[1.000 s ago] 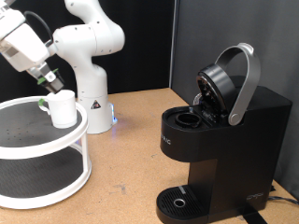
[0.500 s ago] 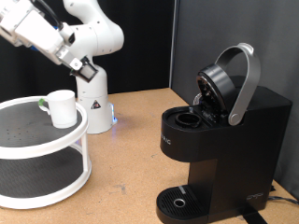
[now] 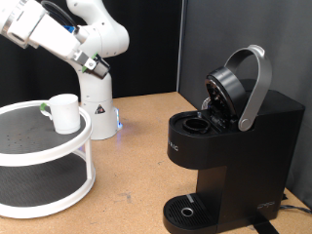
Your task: Make a cup of coffee with the keurig machine
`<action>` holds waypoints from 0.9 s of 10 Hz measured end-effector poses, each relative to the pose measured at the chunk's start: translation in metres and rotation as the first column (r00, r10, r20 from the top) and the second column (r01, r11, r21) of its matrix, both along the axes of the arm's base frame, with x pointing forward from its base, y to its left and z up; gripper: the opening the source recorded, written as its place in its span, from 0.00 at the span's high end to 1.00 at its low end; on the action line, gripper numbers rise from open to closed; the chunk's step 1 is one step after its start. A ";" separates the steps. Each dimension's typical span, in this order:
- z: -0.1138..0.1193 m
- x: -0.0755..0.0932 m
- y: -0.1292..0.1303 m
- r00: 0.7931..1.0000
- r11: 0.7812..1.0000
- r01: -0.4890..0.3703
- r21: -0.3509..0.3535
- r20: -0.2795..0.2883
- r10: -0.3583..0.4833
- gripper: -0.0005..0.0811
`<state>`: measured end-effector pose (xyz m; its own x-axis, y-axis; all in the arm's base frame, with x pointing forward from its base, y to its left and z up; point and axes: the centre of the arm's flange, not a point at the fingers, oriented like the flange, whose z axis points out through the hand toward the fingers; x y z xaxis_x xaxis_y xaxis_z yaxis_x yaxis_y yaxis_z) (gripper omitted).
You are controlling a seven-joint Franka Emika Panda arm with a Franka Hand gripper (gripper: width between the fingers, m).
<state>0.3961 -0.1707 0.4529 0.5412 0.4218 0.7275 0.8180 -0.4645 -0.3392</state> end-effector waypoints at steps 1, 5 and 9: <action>0.005 0.005 0.004 0.999 1.000 -0.007 0.011 -0.037 0.008 0.42; 0.020 0.042 0.040 0.986 0.999 -0.043 -0.011 -0.164 0.041 0.42; 0.016 0.049 0.046 0.984 0.998 -0.051 -0.025 -0.173 0.046 0.42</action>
